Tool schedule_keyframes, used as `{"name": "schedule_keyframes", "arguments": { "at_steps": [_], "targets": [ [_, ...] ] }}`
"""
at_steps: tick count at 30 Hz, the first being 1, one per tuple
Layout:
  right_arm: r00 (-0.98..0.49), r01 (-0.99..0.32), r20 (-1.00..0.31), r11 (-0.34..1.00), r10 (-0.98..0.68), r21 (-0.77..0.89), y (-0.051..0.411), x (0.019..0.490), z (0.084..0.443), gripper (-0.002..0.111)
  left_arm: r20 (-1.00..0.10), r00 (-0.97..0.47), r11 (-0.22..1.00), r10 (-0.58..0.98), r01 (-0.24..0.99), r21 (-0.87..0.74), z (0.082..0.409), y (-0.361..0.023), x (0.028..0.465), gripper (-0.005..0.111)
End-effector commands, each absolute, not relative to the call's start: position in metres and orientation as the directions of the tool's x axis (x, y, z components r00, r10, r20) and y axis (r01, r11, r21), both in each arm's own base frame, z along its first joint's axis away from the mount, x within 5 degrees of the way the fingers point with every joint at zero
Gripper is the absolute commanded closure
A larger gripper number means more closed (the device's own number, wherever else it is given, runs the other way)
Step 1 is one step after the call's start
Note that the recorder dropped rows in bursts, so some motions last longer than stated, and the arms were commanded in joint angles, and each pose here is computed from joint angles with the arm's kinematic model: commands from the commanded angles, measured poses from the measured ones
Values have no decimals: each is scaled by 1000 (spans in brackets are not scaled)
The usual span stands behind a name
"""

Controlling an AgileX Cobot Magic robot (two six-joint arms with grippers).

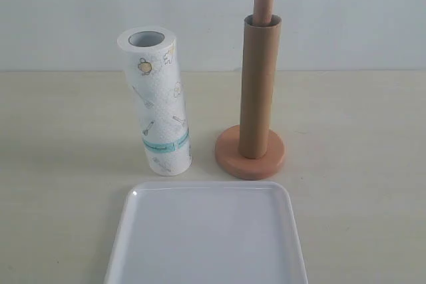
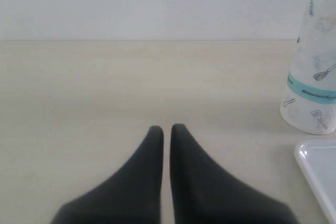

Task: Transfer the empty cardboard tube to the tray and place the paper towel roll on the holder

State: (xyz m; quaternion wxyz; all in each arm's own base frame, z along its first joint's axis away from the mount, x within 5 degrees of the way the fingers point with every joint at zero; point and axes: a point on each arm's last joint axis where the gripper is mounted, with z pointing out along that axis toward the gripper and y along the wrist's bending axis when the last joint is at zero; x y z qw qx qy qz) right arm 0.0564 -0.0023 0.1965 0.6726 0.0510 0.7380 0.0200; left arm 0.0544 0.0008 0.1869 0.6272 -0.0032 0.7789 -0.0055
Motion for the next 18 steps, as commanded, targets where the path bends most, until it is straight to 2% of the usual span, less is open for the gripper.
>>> {"name": "schedule_keyframes", "arguments": {
  "at_steps": [1, 6, 9, 12, 14, 16, 17, 18],
  "targets": [
    [305, 6, -947, 995, 97, 104, -2, 52, 233, 107, -977, -215, 1000, -10, -1, -10, 186, 1, 54, 103],
    [714, -2, -700, 999, 27, 36, -1, 29, 270, 107, -977, -215, 1000, -10, -1, -10, 186, 1, 54, 103],
    [868, -32, -494, 999, 43, 31, 0, 11, 284, 107, -977, -215, 1000, -10, -1, -10, 186, 1, 54, 103],
    [918, -177, -353, 983, 181, 45, 3, -2, 290, 107, -977, -215, 1000, -10, -1, -10, 186, 1, 54, 103],
    [911, -159, -382, 987, 154, 20, 5, 0, 289, 107, -977, -215, 1000, -10, -1, -10, 186, 1, 54, 103],
    [860, -133, -498, 991, 113, -6, 8, 9, 300, 107, -977, -215, 1000, -10, -1, -10, 186, 1, 54, 103],
    [796, -145, -597, 989, 99, -30, 11, 22, 312, 107, -977, -215, 1000, -10, -1, -10, 186, 1, 54, 103],
    [762, -167, -639, 985, 104, -38, 13, 29, 317, 107, -977, -215, 1000, -10, -1, -10, 186, 1, 54, 103]
  ]
}}
